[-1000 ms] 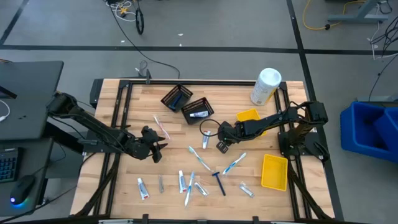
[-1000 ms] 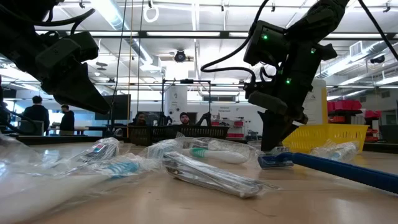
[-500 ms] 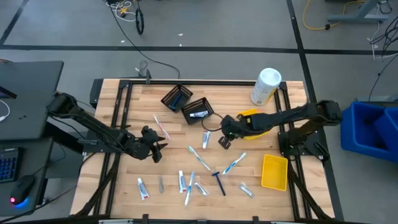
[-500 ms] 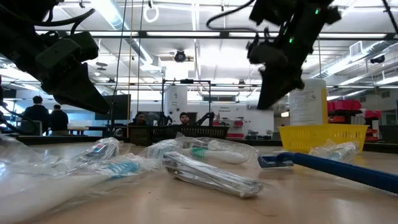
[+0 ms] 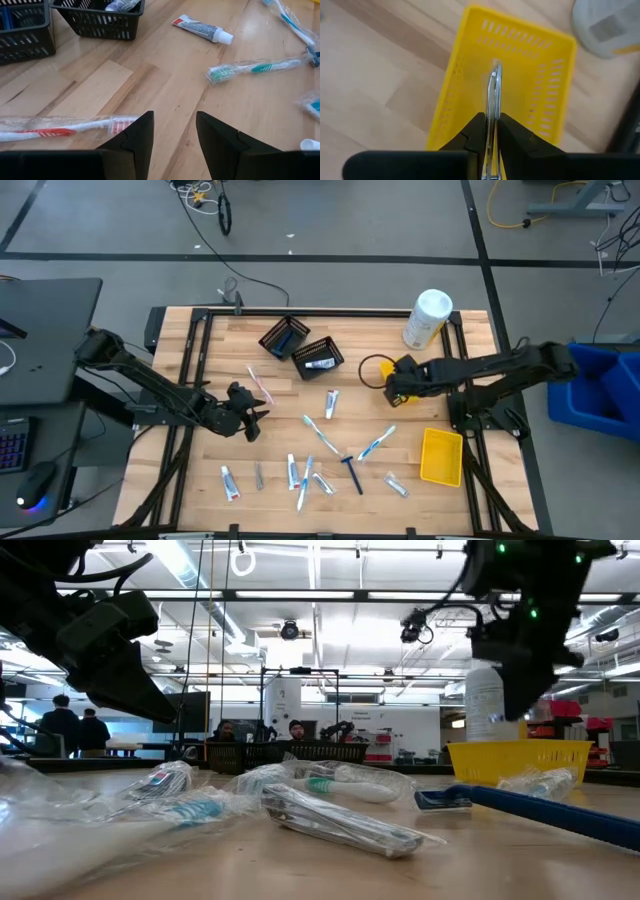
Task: Pick & Place Travel size toiletries
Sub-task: Put the nail cutter into the top yellow bin, then put the blue toothbrush into the bottom yellow bin
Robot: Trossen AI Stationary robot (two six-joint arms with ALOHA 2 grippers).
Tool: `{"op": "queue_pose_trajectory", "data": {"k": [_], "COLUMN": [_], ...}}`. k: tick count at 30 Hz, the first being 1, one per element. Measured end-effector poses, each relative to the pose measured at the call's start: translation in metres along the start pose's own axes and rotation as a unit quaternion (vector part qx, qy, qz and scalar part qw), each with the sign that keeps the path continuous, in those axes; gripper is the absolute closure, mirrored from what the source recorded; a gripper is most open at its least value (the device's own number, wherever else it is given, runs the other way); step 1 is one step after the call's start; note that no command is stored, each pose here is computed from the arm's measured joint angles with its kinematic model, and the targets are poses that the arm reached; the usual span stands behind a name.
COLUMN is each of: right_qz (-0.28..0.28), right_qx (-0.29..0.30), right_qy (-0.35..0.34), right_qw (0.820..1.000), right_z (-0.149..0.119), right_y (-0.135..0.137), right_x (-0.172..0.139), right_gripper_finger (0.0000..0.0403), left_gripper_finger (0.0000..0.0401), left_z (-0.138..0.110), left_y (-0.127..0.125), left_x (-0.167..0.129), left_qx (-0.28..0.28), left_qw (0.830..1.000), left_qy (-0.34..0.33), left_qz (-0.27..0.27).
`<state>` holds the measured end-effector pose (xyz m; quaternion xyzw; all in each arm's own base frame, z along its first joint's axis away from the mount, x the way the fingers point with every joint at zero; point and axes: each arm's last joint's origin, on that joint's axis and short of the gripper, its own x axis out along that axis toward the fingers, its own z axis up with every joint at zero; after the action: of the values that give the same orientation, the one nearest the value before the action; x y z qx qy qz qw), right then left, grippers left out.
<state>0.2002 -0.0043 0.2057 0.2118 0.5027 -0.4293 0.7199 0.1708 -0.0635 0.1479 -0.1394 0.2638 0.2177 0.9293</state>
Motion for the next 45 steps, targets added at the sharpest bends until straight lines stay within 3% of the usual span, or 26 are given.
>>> {"op": "queue_pose_trajectory", "data": {"k": [8, 15, 25, 34, 39, 45], "right_qz": [0.028, 0.039, 0.03, 0.08, 0.184, 0.316], "right_qx": [0.027, 0.017, 0.005, -0.055, -0.153, -0.251], "right_qy": [-0.015, -0.011, -0.011, -0.039, -0.035, -0.061], "right_qw": [0.999, 0.999, 0.999, 0.995, 0.97, 0.913], "right_z": [-0.015, -0.013, -0.005, 0.03, 0.035, 0.026], "right_y": [-0.005, -0.012, -0.017, -0.002, 0.013, 0.038], "right_x": [0.042, 0.056, 0.057, 0.02, 0.006, -0.01], "right_gripper_finger": [0.035, 0.0317, 0.0238, 0.02, 0.0202, 0.0215], "left_gripper_finger": [0.0246, 0.0246, 0.0246, 0.0246, 0.0246, 0.0246], "left_z": [0.0, 0.0, 0.0, 0.001, 0.003, 0.004], "left_y": [0.0, 0.0, 0.0, 0.001, 0.003, 0.004], "left_x": [0.0, 0.0, 0.0, 0.0, 0.0, 0.0], "left_qx": [-0.001, -0.002, 0.006, -0.006, -0.027, -0.03], "left_qw": [1.0, 1.0, 1.0, 1.0, 0.997, 0.996], "left_qy": [-0.002, -0.002, -0.002, -0.021, -0.056, -0.063], "left_qz": [0.001, 0.001, 0.001, 0.02, 0.055, 0.062]}}
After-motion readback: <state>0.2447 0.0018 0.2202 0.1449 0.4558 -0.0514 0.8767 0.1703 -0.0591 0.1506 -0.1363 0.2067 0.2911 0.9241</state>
